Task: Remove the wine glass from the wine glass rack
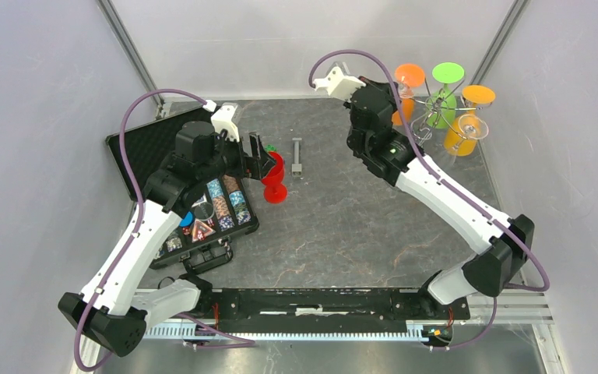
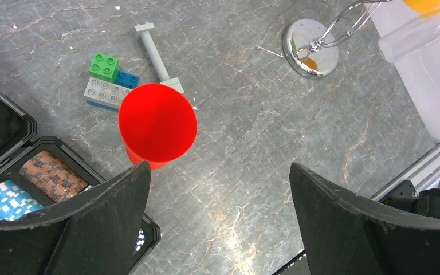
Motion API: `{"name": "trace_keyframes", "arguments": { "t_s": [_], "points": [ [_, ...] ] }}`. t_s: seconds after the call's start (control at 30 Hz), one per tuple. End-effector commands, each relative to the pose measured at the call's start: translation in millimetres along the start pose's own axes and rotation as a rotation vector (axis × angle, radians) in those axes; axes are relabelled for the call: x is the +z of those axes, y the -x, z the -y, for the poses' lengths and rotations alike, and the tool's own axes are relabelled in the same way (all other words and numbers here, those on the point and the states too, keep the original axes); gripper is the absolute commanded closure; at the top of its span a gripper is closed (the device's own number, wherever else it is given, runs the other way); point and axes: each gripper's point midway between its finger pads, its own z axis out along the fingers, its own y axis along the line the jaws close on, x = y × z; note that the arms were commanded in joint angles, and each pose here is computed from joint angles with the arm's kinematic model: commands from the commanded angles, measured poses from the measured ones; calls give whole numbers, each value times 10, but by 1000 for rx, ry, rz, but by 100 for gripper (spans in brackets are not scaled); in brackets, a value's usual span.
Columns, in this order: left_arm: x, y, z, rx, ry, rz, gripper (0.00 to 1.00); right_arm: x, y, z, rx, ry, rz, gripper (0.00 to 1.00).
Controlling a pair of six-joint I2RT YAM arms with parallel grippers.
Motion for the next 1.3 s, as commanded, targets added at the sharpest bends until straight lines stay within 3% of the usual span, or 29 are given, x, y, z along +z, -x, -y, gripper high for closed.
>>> {"name": "trace_keyframes", "arguments": {
  "t_s": [0.0,0.57,1.27],
  "points": [
    [-37,204,80,-30,-27,70,5,62,149,161,51,-92,-9,100],
    [-77,206,67,-36,-18,87,2,268,-232,308,53,-173,-176,100],
    [-110,413,182,-55,-67,165,0,-358,-305,163,14,36,-77,100]
  ]
}}
